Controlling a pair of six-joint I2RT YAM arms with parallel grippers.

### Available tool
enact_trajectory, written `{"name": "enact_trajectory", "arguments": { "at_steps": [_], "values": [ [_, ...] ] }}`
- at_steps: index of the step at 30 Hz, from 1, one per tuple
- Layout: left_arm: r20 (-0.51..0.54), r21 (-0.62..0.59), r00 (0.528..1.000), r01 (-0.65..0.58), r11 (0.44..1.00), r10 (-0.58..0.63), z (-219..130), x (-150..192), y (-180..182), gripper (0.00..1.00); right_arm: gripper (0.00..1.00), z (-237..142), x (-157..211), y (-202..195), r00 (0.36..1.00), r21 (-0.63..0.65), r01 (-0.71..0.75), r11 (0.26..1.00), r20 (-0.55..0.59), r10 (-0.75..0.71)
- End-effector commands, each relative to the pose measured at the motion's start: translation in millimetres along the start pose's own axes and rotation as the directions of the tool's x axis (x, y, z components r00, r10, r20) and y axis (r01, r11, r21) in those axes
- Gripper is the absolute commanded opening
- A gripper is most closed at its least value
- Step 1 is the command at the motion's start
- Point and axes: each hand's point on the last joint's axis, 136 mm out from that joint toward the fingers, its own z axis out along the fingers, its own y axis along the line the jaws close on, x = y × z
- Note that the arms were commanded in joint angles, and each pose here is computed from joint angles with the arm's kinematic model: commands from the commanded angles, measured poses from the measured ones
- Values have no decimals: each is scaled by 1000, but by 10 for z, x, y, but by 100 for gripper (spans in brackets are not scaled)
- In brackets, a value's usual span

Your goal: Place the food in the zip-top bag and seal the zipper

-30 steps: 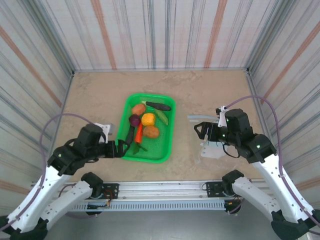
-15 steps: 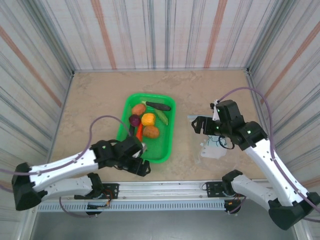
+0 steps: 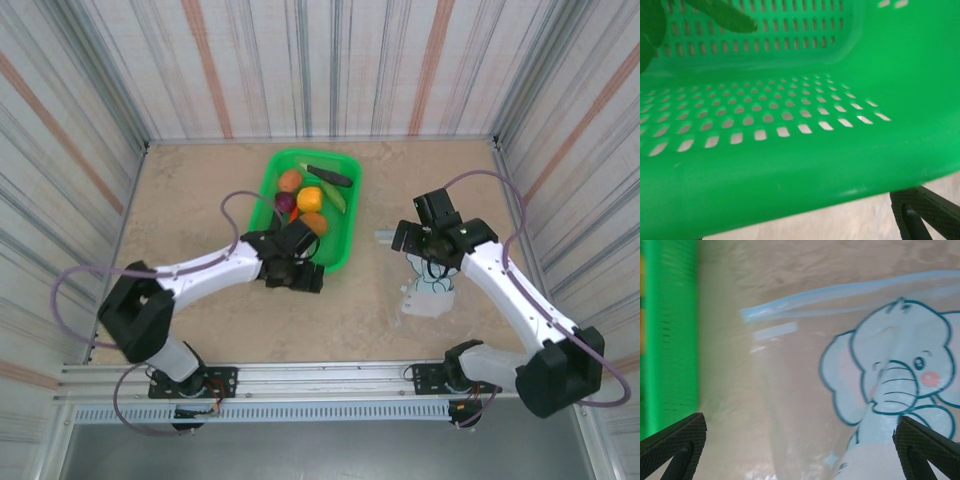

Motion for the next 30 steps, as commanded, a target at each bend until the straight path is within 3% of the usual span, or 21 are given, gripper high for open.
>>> {"name": "enact_trajectory", "arguments": {
  "at_steps": [1,5,10,12,15,19,23,30],
  "values": [
    [36,-53,998,46,998,-44,142,-498,205,93,99,101,-131,-213,977,108,-210,972,-1,212],
    [54,-19,998,16,1000,-15,22,-847,81,90,99,202,-242,-339,942,229,-321,919,-22,335],
    [118,-3,987,-109,994,109,-508,-779,-92,92,100,240,-381,-419,865,387,-448,806,-41,500],
    [163,-40,975,-149,988,154,-671,-735,0,92,100,294,-456,-367,839,418,-476,774,-50,542],
    [226,-156,952,-172,973,205,-819,-694,264,94,100,491,-467,-242,744,446,-557,701,-106,659],
    [282,-233,920,-208,950,271,-947,-672,289,95,90,784,-425,-129,653,469,-622,627,-132,746],
    [309,-154,897,-282,947,317,-940,-622,-30,93,84,1055,-360,-37,601,505,-630,589,-163,783],
    [315,-173,894,-278,945,320,-999,-630,-35,93,80,1317,-273,-31,596,554,-608,569,-155,788]
  ]
}}
